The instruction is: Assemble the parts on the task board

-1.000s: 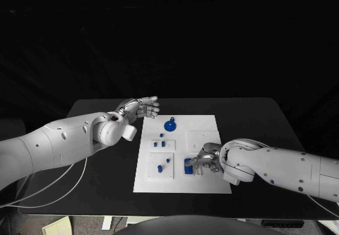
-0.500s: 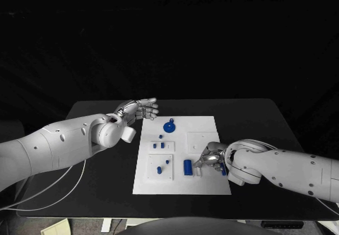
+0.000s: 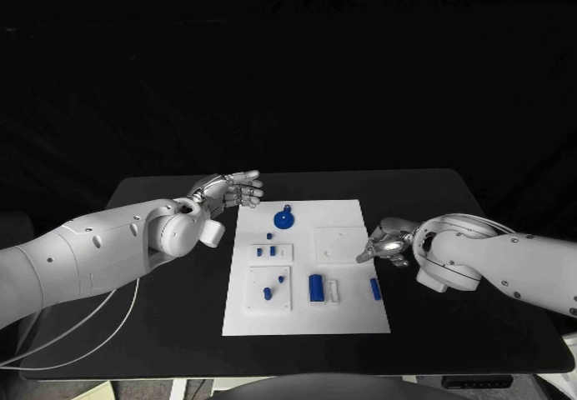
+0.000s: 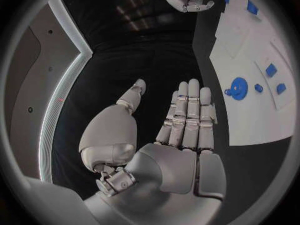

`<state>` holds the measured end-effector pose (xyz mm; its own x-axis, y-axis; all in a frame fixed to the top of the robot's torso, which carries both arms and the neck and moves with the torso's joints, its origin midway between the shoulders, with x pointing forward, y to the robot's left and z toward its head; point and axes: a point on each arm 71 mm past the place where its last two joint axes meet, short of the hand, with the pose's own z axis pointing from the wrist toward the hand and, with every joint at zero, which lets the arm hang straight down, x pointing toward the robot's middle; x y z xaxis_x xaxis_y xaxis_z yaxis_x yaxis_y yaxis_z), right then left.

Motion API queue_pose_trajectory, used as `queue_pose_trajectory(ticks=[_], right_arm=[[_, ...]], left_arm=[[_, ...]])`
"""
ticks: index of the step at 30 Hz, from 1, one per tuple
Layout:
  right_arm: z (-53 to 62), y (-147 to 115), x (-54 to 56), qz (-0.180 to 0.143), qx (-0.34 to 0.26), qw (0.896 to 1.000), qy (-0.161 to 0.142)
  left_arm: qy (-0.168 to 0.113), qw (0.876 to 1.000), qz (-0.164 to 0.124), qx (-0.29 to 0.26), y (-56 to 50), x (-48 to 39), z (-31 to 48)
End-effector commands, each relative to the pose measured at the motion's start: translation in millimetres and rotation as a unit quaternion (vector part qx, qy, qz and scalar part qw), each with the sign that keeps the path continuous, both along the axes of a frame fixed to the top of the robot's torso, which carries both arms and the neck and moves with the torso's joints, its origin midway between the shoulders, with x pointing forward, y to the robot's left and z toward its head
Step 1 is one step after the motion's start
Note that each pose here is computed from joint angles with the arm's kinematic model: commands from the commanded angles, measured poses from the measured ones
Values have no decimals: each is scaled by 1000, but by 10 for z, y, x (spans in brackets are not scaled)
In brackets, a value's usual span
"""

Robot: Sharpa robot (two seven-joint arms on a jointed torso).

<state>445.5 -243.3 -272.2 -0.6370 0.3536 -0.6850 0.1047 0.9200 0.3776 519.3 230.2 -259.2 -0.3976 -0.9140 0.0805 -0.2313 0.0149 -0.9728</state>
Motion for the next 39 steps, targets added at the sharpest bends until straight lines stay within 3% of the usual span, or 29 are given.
queue_pose_trajectory(ticks=[1,6,11,33,39], right_arm=[[-54,-134,-26,22,-69,997,31],[-67,-235,-5,22,-109,993,30],[-108,-274,-10,19,-126,991,48],[-531,-158,-194,25,-114,988,98],[-592,-173,-195,25,-119,987,102]], left_arm=[[-4,1000,-8,-6,-36,-6,14],[-4,1000,-10,-4,-40,-6,13],[-4,1000,-10,-5,-48,-7,13],[-1,1000,-11,-4,-42,-13,11],[0,1000,-11,-4,-34,-15,10]])
